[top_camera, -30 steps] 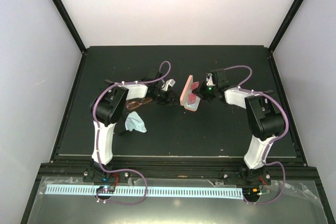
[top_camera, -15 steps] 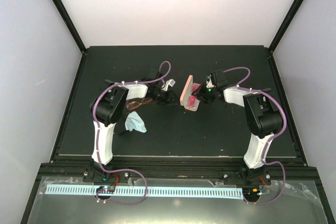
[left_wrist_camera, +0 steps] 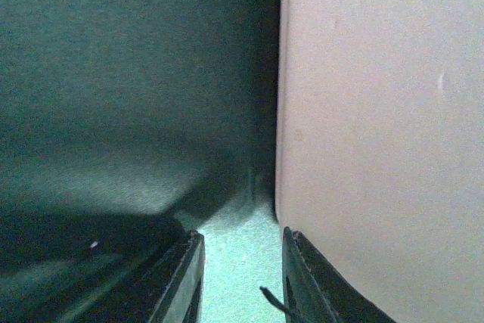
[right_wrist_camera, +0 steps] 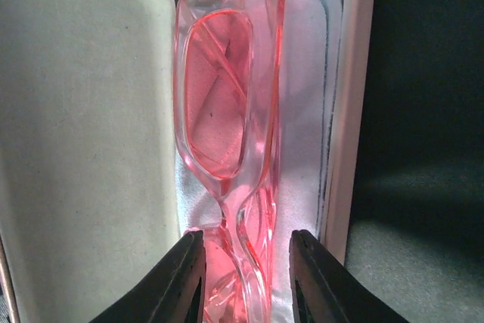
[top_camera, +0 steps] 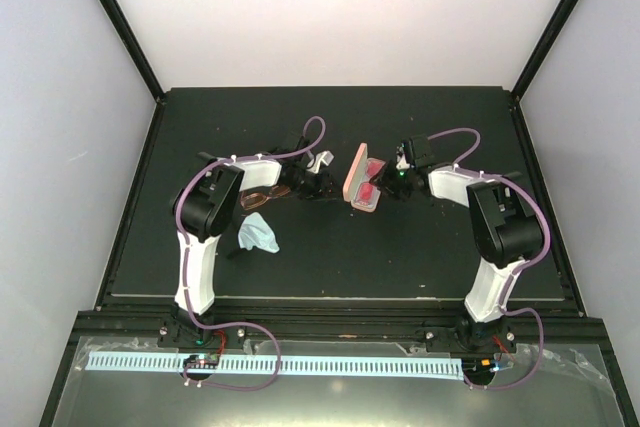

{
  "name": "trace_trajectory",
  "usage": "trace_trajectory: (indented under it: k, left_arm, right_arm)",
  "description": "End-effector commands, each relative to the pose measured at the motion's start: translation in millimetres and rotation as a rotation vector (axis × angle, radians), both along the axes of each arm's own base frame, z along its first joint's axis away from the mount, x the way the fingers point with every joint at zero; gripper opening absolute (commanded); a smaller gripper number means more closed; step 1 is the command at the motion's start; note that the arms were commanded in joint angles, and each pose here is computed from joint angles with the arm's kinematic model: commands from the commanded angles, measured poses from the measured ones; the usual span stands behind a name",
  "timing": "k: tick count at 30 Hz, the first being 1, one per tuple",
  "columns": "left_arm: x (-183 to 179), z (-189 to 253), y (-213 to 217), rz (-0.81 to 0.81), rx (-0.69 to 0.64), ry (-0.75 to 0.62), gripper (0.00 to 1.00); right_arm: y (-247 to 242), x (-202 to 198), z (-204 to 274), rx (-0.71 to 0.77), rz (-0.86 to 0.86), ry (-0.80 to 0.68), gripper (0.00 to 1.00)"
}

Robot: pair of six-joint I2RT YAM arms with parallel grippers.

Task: Organize the sunglasses
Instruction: Place the sunglasses in the sunglasses case, then close the sunglasses case at the center of the board.

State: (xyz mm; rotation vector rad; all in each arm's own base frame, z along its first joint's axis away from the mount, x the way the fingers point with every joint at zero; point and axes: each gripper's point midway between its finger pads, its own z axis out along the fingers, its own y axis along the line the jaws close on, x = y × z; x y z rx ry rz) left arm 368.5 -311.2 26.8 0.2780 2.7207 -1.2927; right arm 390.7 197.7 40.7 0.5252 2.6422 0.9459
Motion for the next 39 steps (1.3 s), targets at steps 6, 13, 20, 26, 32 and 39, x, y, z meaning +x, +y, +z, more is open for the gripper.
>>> trace_trajectory:
  k: [6,13,20,26,32,39]
  left_arm:
    - [31.1,29.5,26.6,0.177,0.155,-0.136,0.31]
    - [50.4,73.0,2.4,0.189,-0.029,-0.179,0.42]
    - [46.1,96.0,-24.1,0.153,-0.272,-0.092,0.44]
    - [45.5,88.0,-34.6,0.134,-0.335,-0.03,0.43]
    - [41.6,72.9,-37.4,0.118,-0.302,-0.003,0.33]
    - [31.0,70.2,-47.2,0.076,-0.305,0.012,0.27]
  right_arm:
    - [-26.5,4.7,39.4,-0.127,-0.029,-0.172,0.35]
    - [-65.1,-3.1,23.1,-0.282,-0.132,-0.116,0.31]
    - [-53.6,-8.0,-2.7,-0.23,-0.014,-0.006,0.28]
    - [-34.4,-15.3,-23.7,-0.146,0.052,0.104,0.25]
    - [-30.2,-17.0,-26.7,-0.118,0.062,0.121,0.24]
    - [-25.0,-19.1,-31.6,-0.093,0.076,0.137,0.23]
